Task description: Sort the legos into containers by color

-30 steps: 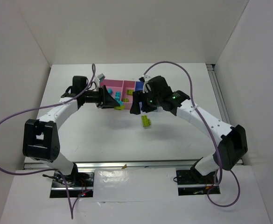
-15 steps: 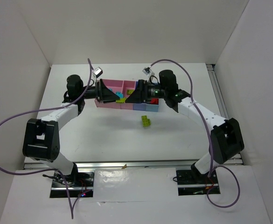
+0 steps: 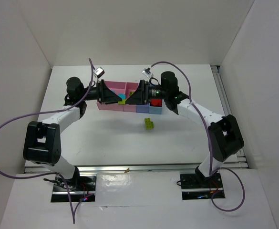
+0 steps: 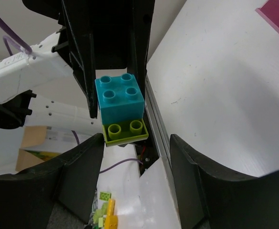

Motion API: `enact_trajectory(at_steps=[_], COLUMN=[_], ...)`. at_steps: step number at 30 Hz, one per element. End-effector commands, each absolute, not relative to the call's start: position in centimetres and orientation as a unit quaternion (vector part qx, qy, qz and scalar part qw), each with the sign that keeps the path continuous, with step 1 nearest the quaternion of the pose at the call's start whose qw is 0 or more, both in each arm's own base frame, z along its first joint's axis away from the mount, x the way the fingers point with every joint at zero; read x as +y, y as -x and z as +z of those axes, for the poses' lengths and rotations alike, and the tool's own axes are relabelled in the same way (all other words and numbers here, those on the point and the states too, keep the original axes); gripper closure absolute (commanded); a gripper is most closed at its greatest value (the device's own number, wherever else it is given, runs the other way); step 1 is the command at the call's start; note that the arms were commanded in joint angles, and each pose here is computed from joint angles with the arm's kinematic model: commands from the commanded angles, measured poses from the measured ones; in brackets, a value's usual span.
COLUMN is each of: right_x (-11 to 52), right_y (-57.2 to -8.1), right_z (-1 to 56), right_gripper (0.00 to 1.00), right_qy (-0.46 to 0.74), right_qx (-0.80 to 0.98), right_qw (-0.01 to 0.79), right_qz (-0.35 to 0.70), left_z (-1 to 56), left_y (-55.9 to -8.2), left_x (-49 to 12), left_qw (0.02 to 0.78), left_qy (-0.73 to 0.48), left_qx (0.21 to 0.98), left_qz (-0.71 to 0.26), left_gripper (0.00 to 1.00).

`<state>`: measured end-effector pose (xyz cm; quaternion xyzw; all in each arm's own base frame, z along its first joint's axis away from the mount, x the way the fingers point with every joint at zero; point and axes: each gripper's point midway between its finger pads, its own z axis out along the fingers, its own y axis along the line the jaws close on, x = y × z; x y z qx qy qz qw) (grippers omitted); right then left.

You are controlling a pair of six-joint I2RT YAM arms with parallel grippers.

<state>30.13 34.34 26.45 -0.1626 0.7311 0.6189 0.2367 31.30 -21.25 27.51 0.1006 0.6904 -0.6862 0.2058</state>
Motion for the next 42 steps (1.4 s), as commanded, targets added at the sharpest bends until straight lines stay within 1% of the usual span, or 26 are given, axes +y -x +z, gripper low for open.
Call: enact_trajectory(at_steps=[1, 7, 9, 10, 12, 14, 16, 17, 20, 22, 23, 24, 25, 26, 27, 28, 29, 33, 35, 38, 40, 42], right_x=[34.9, 35.1, 35.2, 35.6, 35.6, 35.8, 35.9, 35.9, 36.1, 36.2, 36.2, 36.2, 36.1, 36.1, 36.2, 36.0, 36.0, 35.7, 35.7, 35.7, 35.7, 35.4], right_y=[-29.7, -29.3, -29.3, -29.1, -28.9, -28.4, -28.6, -28.4, -28.0, -28.2, -28.4, -28.4, -28.6, -28.6, -28.9, -28.8, -29.0, -29.4, -29.4, -29.3, -29.3, -29.7], right_z=[28.2, 29.3, 29.3, 28.9, 29.1, 29.1, 28.7, 28.7, 28.5, 28.3, 28.1, 27.9, 27.5, 27.1, 27.4, 27.3, 27.1, 26.9, 26.9, 26.5, 26.5, 26.5], right_gripper=[0.36, 0.37, 0.40, 0.44, 0.49, 0.50, 0.54, 0.54, 0.62, 0.70, 0.70, 0.70, 0.71, 0.71, 0.71, 0.72, 0.72, 0.72, 0.74, 0.74, 0.74, 0.74], right_qy=[0.186, 0.192, 0.195, 0.192, 0.199, 0.205, 0.203, 0.206, 0.207, 0.203, 0.195, 0.196, 0.189, 0.194, 0.194, 0.197, 0.196, 0.189, 0.189, 0.187, 0.187, 0.183], right_qx=[0.701, 0.681, 0.676, 0.679, 0.675, 0.673, 0.676, 0.675, 0.677, 0.681, 0.686, 0.687, 0.695, 0.699, 0.701, 0.703, 0.711, 0.717, 0.717, 0.720, 0.720, 0.720], right_qw=[0.245, 0.241, 0.240, 0.228, 0.228, 0.222, 0.219, 0.215, 0.209, 0.210, 0.210, 0.210, 0.206, 0.208, 0.216, 0.216, 0.217, 0.220, 0.220, 0.216, 0.216, 0.219], right_qz=[0.643, 0.664, 0.669, 0.670, 0.673, 0.675, 0.674, 0.675, 0.675, 0.672, 0.669, 0.667, 0.662, 0.657, 0.652, 0.648, 0.640, 0.634, 0.634, 0.633, 0.633, 0.632], left_z=[28.4, 28.1, 28.0, 27.7, 27.7, 27.6, 27.6, 27.6, 28.1, 27.8, 28.1, 28.0, 28.0, 27.8, 27.6, 27.8, 27.6, 27.8, 27.8, 27.7, 27.1, 26.7], left_y=[-30.7, -30.8, -30.8, -30.7, -30.7, -30.7, -30.7, -30.7, -30.8, -31.0, -31.2, -31.3, -31.4, -31.5, -31.6, -31.5, -31.8, -32.0, -31.8, -31.8, -31.9, -31.7], left_x=[-21.1, -21.1, -21.1, -21.1, -21.1, -21.1, -21.1, -21.1, -21.1, -21.1, -21.1, -21.1, -21.1, -21.1, -21.1, -21.1, -21.1, -21.1, -21.1, -21.1, -21.1, -21.0], left_qw=[0.231, 0.228, 0.227, 0.224, 0.224, 0.224, 0.224, 0.224, 0.230, 0.226, 0.227, 0.225, 0.224, 0.232, 0.220, 0.221, 0.233, 0.229, 0.227, 0.228, 0.224, 0.217], left_qy=[-0.141, -0.139, -0.139, -0.136, -0.136, -0.136, -0.136, -0.136, -0.142, -0.138, -0.139, -0.138, -0.138, -0.148, -0.137, -0.140, -0.146, -0.140, -0.141, -0.142, -0.140, -0.143], left_qx=[0.677, 0.680, 0.681, 0.682, 0.682, 0.683, 0.683, 0.683, 0.679, 0.684, 0.685, 0.688, 0.690, 0.690, 0.697, 0.699, 0.701, 0.707, 0.704, 0.703, 0.706, 0.710], left_qz=[-0.684, -0.683, -0.682, -0.683, -0.683, -0.682, -0.682, -0.682, -0.682, -0.680, -0.678, -0.676, -0.674, -0.669, -0.668, -0.666, -0.658, -0.654, -0.658, -0.658, -0.657, -0.655], left_gripper=[1.00, 1.00, 1.00, 1.00, 1.00, 1.00, 1.00, 1.00, 1.00, 1.00, 0.99, 0.89, 0.73, 0.54, 0.45, 0.40, 0.37, 0.32, 0.32, 0.42, 0.42, 0.36])
